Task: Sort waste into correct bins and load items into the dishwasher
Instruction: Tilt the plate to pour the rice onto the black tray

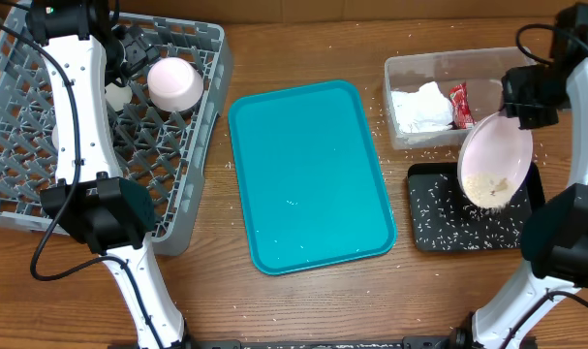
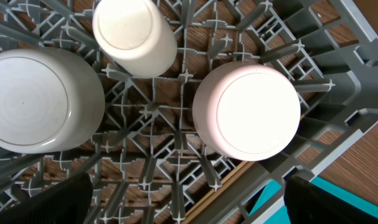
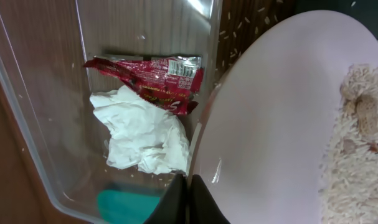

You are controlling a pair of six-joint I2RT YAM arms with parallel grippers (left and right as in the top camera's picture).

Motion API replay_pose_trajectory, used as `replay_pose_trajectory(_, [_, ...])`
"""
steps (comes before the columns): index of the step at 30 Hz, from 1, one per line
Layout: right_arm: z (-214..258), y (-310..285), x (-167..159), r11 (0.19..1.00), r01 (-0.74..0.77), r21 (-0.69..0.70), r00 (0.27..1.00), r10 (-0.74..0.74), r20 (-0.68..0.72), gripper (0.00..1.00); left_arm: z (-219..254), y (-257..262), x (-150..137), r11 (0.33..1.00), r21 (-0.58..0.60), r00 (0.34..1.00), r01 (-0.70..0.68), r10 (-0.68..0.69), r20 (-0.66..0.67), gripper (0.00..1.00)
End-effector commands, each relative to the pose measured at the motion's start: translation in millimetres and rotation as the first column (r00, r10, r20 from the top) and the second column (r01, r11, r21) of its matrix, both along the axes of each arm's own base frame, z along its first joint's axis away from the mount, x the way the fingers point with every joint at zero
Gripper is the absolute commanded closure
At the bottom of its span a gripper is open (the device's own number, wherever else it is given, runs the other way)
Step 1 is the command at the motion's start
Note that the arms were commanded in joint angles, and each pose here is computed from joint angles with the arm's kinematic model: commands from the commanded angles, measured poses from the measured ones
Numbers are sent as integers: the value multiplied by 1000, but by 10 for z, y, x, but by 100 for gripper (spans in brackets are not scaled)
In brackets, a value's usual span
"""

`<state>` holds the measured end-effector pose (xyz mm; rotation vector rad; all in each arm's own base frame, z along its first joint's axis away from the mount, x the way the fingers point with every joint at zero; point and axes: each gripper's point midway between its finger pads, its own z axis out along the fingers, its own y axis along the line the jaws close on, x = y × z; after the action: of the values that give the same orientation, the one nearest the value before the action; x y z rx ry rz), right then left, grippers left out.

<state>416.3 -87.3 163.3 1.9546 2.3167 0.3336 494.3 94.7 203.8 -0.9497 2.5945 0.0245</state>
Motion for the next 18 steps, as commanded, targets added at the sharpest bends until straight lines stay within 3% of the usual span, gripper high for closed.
replay_pose_trajectory(1, [150, 43, -18, 998, -27, 59, 998, 24, 52, 97, 188, 41, -7, 1000, 11, 998, -28, 28, 47, 0])
replay_pose_trajectory(18, [192, 196, -77, 982, -58, 178, 997, 48, 57, 97, 188, 41, -7, 1000, 11, 998, -28, 28, 47, 0])
